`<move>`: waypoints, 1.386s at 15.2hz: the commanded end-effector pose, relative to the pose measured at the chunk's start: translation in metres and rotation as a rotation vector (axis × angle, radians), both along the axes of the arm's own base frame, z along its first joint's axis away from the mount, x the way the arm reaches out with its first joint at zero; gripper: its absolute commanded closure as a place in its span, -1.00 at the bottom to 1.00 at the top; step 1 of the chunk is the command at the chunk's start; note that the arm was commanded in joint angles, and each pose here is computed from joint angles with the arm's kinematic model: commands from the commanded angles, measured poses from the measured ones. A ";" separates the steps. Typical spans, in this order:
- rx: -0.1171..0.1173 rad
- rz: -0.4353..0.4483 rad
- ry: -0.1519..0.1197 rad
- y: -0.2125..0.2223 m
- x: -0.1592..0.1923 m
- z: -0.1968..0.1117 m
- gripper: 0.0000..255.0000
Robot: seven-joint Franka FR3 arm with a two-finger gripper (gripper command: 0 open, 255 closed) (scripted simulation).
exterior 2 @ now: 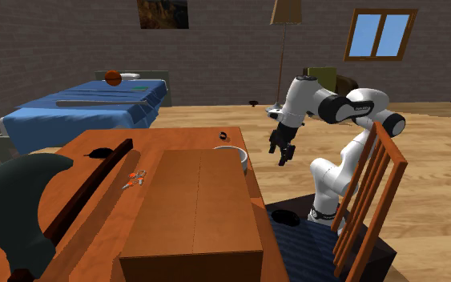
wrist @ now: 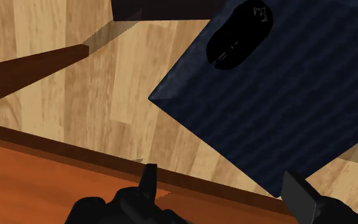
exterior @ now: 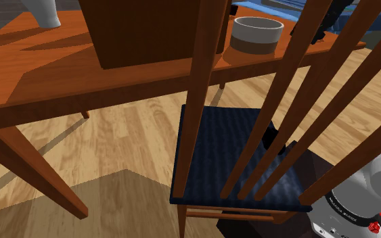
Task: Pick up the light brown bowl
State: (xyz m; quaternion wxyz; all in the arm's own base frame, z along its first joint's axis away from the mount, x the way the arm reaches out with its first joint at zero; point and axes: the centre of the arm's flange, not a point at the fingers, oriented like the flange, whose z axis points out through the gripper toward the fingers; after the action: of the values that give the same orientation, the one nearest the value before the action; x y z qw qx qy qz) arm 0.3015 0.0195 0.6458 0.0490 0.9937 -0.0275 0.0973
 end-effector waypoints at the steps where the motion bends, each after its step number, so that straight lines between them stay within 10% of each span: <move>1: 0.000 0.000 0.000 0.000 0.000 0.000 -1.00; 16: 0.099 0.061 -0.024 -0.004 0.191 0.029 -1.00; 21: 0.102 0.063 -0.024 -0.004 0.197 0.008 -1.00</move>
State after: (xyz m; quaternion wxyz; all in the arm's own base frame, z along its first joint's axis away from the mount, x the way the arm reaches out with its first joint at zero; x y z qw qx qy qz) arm 0.4974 0.0157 0.6614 -0.0049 0.9939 -0.0020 0.1102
